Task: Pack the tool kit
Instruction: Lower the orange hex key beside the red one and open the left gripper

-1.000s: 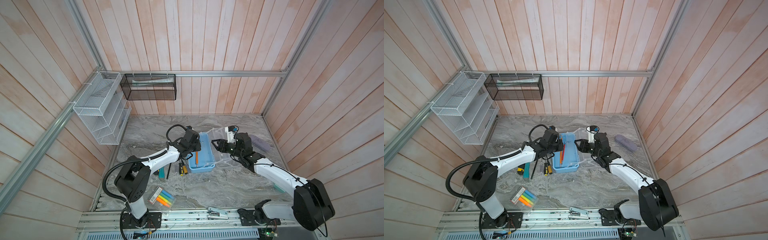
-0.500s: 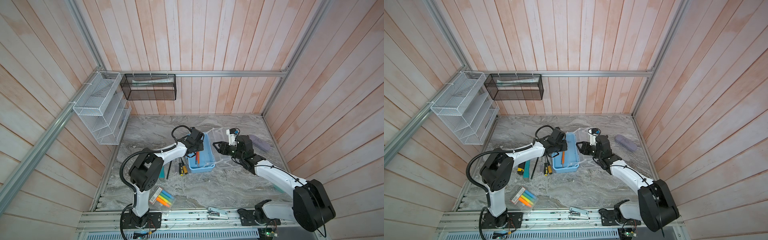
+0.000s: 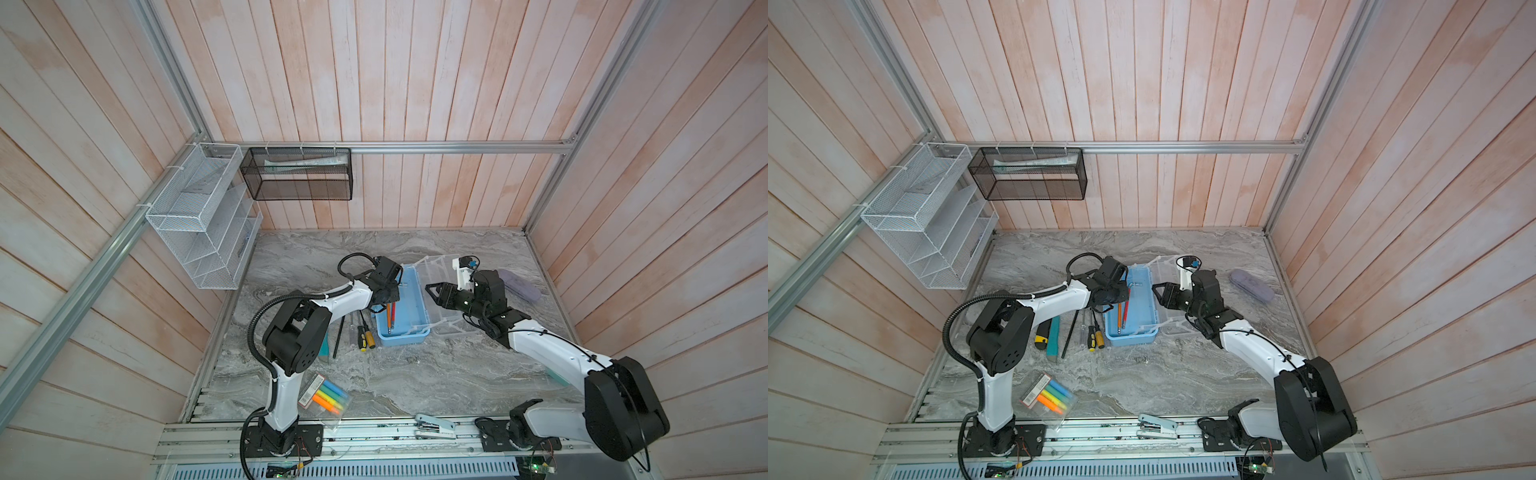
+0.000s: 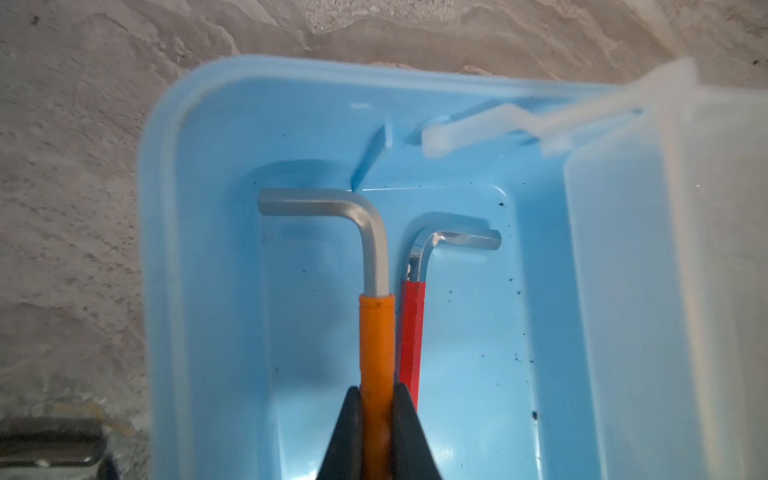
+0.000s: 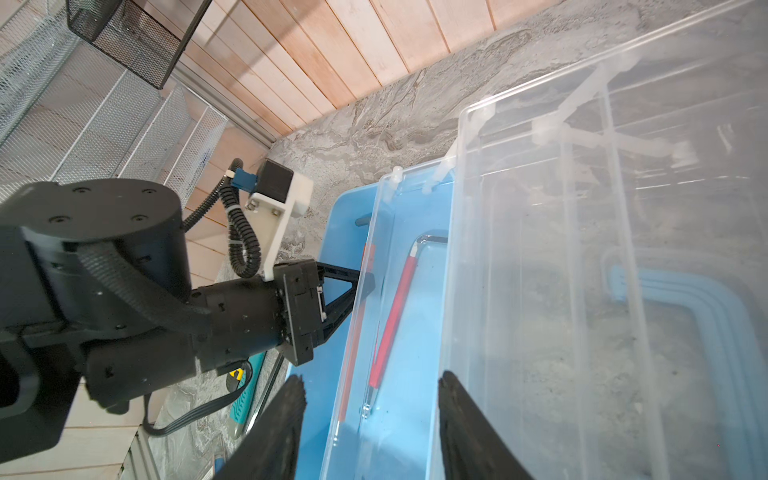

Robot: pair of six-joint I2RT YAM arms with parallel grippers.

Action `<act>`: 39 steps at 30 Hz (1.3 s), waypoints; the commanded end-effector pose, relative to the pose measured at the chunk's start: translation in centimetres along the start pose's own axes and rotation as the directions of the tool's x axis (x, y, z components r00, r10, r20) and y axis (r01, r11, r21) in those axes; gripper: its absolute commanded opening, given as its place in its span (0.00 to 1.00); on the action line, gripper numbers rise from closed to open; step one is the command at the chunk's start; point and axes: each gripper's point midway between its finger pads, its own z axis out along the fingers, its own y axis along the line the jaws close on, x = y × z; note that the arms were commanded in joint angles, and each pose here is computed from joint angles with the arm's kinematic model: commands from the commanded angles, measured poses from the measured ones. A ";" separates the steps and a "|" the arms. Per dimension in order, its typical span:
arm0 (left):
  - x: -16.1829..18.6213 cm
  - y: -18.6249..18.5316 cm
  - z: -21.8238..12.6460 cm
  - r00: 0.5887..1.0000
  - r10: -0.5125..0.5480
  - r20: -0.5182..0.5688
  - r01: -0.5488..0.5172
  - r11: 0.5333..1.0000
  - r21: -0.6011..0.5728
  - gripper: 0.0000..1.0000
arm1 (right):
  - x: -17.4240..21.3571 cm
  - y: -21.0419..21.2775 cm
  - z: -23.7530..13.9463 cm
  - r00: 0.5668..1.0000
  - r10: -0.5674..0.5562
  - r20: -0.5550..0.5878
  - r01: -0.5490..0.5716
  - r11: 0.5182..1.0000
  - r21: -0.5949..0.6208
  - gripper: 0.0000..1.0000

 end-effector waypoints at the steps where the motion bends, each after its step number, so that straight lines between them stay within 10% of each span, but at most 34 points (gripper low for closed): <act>1: -0.6 -0.1 0.7 1.000 0.010 0.011 -0.010 1.000 -0.012 0.09 | 0.3 -0.3 0.3 1.000 -0.001 -0.009 0.001 1.000 -0.003 0.51; 14: -1.3 -1.5 -0.4 0.999 0.034 0.025 -0.036 0.998 0.054 0.32 | -0.2 -0.1 -0.2 1.000 -0.018 -0.001 0.018 1.000 -0.006 0.51; 22: -3.0 -2.4 -7.1 0.985 0.052 0.165 -0.077 0.986 0.149 0.33 | -1.9 1.2 -1.3 0.998 -0.059 0.034 0.059 0.998 -0.007 0.51; 39: 1.4 9.2 -13.9 0.978 0.155 0.140 -0.135 0.980 -0.143 0.40 | -1.0 4.1 -0.9 0.990 -0.143 -0.016 0.143 0.990 -0.006 0.54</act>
